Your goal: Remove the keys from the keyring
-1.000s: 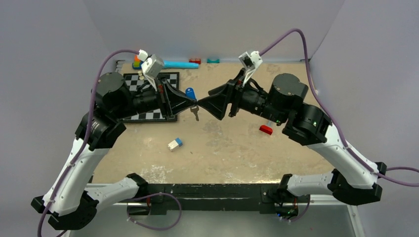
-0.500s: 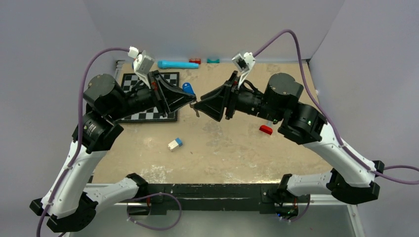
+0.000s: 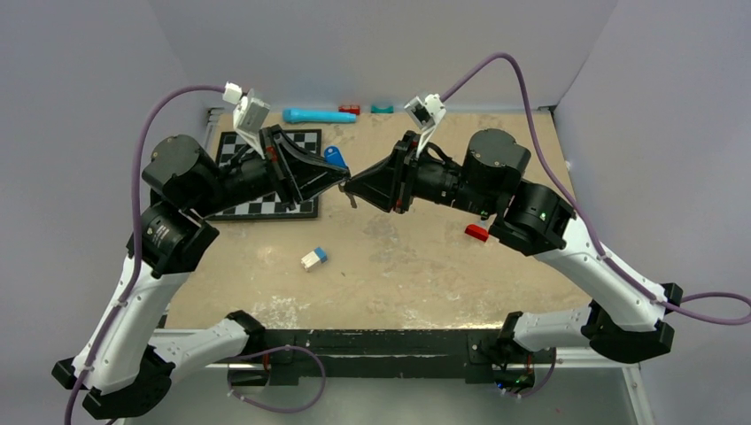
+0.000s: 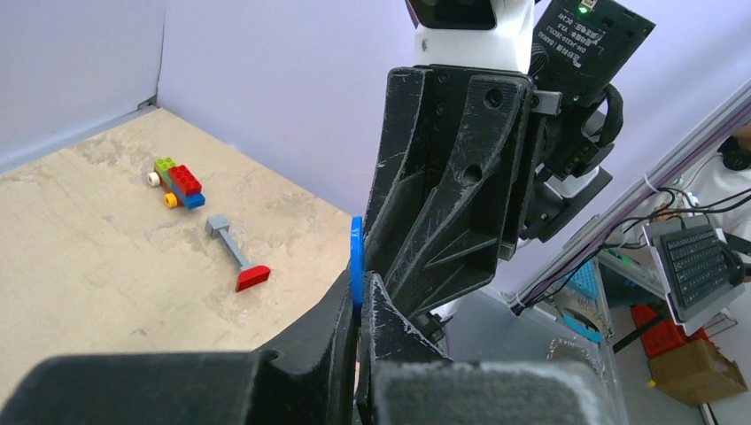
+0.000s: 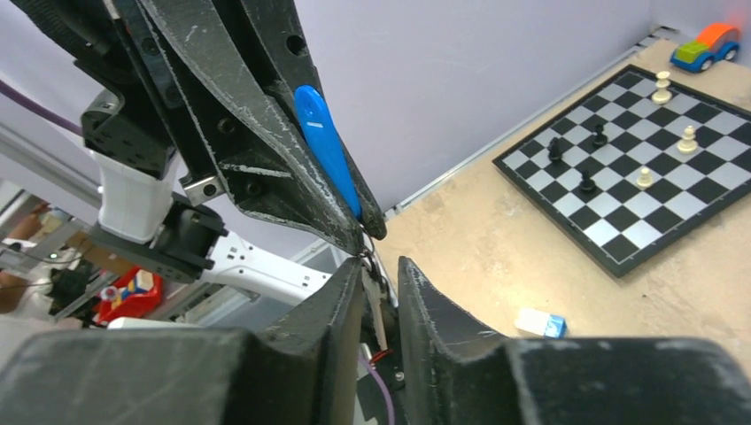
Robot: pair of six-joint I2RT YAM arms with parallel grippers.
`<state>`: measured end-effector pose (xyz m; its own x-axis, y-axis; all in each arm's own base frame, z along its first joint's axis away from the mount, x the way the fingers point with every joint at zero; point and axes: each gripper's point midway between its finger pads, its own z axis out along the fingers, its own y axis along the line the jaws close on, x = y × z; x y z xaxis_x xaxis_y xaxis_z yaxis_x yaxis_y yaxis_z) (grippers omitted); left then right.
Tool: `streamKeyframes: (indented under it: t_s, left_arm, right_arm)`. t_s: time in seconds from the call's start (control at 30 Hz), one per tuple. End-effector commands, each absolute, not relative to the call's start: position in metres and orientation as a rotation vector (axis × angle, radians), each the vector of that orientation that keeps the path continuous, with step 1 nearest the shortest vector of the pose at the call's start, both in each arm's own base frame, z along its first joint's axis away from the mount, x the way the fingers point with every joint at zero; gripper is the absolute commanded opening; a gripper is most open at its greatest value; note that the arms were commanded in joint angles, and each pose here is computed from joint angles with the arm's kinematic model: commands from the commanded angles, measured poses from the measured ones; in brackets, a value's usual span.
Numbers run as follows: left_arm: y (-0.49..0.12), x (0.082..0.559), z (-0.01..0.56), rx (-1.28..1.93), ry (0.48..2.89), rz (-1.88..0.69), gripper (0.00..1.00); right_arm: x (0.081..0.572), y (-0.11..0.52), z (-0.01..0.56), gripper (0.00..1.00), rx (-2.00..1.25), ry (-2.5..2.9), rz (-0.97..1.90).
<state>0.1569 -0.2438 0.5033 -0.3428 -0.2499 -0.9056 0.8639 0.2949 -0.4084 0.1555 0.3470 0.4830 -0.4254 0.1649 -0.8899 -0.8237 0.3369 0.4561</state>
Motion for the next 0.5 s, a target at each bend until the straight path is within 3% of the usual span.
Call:
streamKeyframes:
  t_s: [0.0,0.47]
  left_arm:
    - [-0.236,0.1465,0.533,0.581,1.378,-1.307,0.0]
    - [-0.2343,0.1483,0.5399,0.536,1.344,-1.323,0.0]
  right_arm:
    - [0.1456,0.3454,0.5114,0.22,-0.615,1.524,1.339]
    - [0.1454,0.3511,0.5182,0.15,-0.612,1.506,1.369]
